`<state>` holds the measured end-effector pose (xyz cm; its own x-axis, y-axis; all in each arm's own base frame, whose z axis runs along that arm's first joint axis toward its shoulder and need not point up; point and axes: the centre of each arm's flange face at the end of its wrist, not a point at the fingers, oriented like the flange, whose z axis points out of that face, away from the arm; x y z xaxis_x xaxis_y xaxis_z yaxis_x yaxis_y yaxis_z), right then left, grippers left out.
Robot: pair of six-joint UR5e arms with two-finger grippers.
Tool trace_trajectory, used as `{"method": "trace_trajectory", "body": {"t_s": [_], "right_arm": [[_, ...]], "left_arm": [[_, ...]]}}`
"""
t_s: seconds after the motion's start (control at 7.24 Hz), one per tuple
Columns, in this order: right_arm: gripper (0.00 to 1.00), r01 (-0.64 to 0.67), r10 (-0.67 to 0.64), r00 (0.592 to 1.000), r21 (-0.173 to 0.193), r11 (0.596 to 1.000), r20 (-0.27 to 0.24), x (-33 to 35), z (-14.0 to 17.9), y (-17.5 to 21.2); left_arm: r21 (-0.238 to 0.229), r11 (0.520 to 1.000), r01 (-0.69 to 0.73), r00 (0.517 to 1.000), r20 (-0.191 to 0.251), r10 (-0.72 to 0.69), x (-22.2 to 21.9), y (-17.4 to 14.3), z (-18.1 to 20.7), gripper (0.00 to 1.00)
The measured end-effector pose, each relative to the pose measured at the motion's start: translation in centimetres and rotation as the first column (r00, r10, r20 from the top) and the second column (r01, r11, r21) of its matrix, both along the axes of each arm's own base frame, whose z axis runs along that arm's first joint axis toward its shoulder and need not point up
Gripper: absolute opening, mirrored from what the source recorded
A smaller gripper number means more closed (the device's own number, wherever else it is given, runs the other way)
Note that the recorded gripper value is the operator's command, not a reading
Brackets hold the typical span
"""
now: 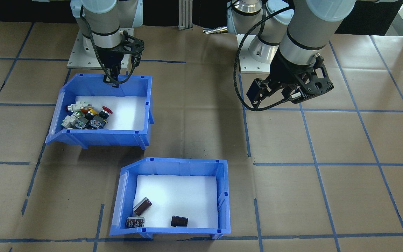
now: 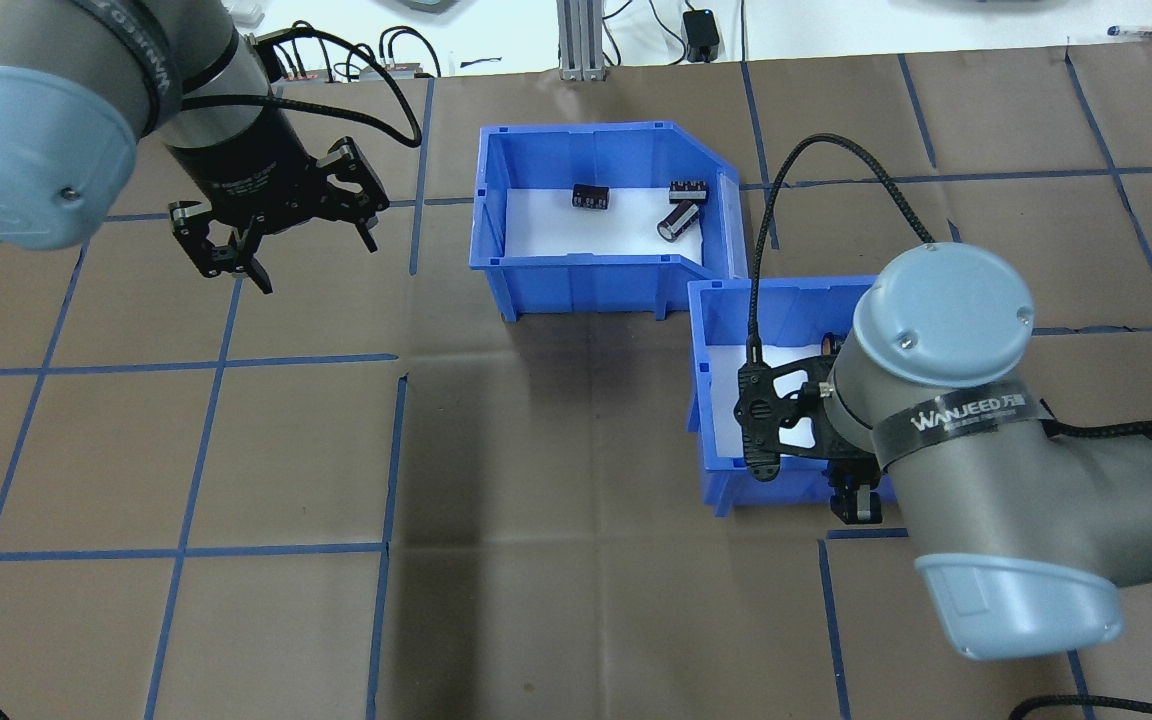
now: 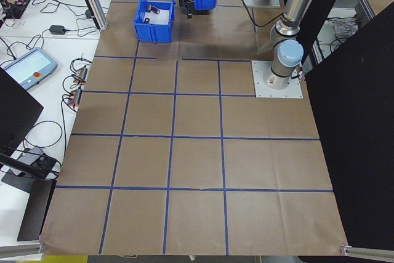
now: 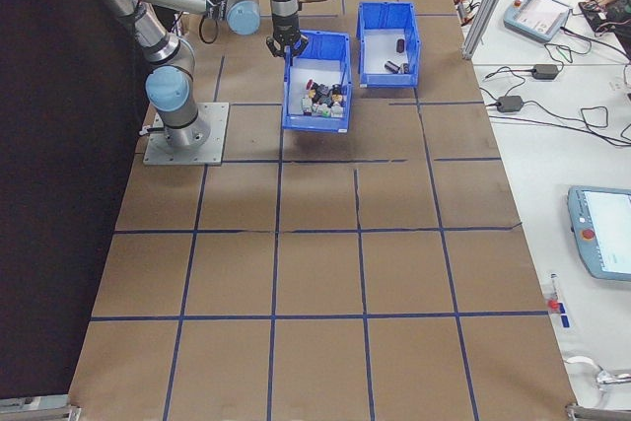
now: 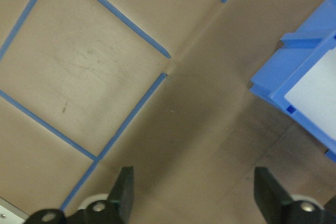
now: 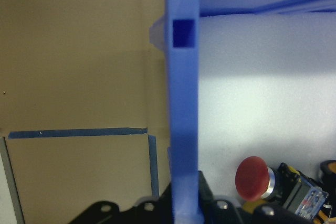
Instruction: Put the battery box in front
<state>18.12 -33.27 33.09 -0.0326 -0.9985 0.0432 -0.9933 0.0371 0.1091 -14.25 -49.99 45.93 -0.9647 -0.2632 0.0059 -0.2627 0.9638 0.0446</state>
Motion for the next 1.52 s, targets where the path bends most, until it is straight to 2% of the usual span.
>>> {"method": "trace_trajectory", "body": {"t_s": [0.14, 0.28, 0.55, 0.97, 1.24, 1.52], "right_arm": [[0.00, 0.004, -0.004, 1.000, -0.004, 1.000, -0.004, 1.6, -0.2, 1.0], [0.00, 0.006, -0.006, 1.000, -0.008, 1.000, -0.004, 3.2, -0.3, 1.9], [0.00, -0.026, 0.026, 1.000, -0.025, 0.999, 0.003, 6.6, -1.0, 3.4], [0.00, -0.070, 0.071, 0.997, -0.058, 0.996, 0.021, 10.9, -2.4, 5.1], [0.00, -0.043, 0.045, 0.998, -0.059, 0.997, 0.031, 12.4, -2.9, 6.3], [0.02, -0.041, 0.044, 0.998, -0.067, 0.997, 0.039, 14.3, -4.0, 6.9]], "left_arm": [[-0.001, 0.983, 0.184, 0.983, -0.010, -0.184, 0.7, 1.0, 0.1, 0.99], [-0.010, 0.958, 0.287, 0.958, -0.014, -0.287, 1.0, 2.6, 0.4, 0.98], [-0.025, 0.926, 0.376, 0.927, -0.009, -0.376, 1.3, 5.7, 0.2, 0.98], [-0.040, 0.922, 0.385, 0.923, 0.004, -0.385, 2.5, 7.4, 1.0, 1.00], [-0.065, 0.929, 0.365, 0.931, 0.014, -0.365, 3.4, 6.8, 2.2, 1.00], [-0.057, 0.932, 0.357, 0.934, 0.008, -0.357, 3.7, 5.9, 3.1, 1.00]]}}
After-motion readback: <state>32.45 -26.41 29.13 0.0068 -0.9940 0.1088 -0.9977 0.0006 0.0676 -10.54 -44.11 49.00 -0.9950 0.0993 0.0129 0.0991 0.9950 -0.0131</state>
